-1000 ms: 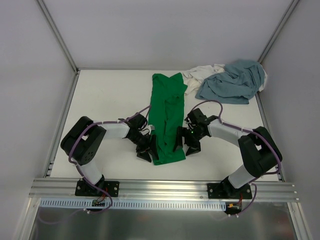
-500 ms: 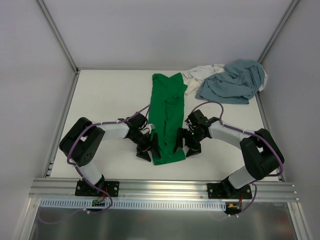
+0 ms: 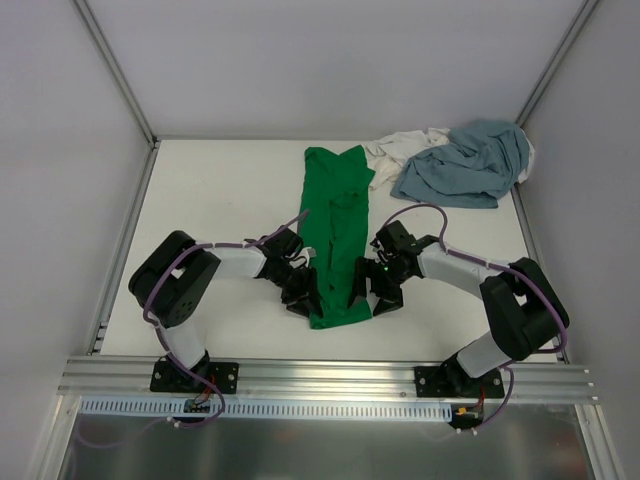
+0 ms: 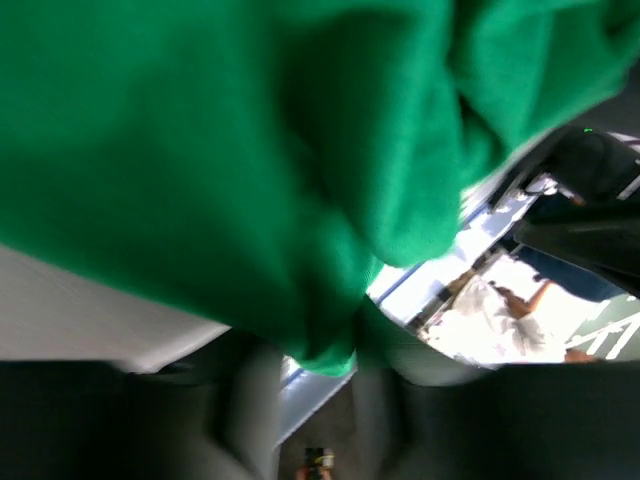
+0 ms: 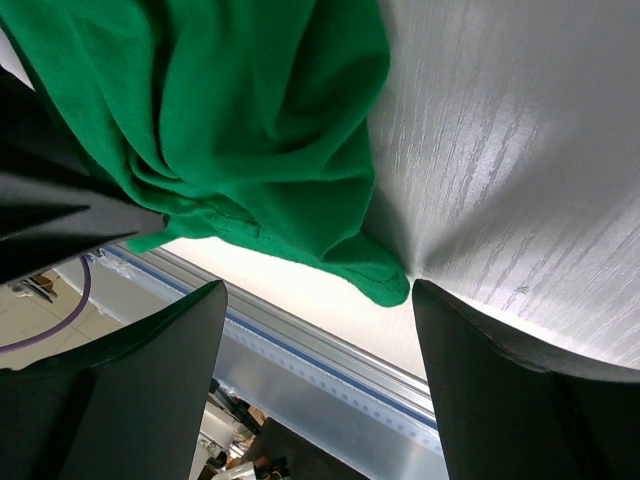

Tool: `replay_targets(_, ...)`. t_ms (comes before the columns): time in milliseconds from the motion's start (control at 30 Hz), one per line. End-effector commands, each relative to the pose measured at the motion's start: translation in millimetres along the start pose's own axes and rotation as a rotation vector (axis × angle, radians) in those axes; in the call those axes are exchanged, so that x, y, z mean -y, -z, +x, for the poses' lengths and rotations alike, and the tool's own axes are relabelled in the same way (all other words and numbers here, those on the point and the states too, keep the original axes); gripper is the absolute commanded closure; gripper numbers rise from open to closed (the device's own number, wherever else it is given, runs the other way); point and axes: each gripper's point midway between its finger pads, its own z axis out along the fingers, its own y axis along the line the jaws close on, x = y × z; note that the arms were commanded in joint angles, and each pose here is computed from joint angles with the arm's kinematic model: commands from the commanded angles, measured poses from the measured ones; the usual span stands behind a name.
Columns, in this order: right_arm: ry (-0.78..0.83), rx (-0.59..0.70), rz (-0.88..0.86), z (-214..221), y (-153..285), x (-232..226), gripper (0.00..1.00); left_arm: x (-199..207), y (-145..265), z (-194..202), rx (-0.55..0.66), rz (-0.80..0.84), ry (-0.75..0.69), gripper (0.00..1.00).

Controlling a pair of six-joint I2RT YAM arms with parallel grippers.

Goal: Fold and stack the t-shirts
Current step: Grab the bottom of the folded rectangular tshirt with both arms

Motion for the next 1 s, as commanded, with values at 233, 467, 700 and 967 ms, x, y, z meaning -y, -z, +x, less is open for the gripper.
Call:
replay_targets(233, 0.026, 0.014, -0.013, -1, 5, -5, 0.2, 0, -6, -7, 0.014, -0.03, -0.027, 0.99)
replay_targets(467, 0.029, 0.007, -0.019, -4, 1, -7, 0.28, -1, -3, -4, 0.001, -0.043, -0.043, 1.0)
replay_targets(700, 0.018, -0.006, -0.028, -5, -6, -7, 0.83, -3, -3, -2, -0.004, -0.05, -0.04, 1.0)
replay_targets(967, 0.011, -0.023, -0.018, 1, -4, -3, 0.94, -1, -2, -1, -0.015, -0.045, -0.043, 1.0)
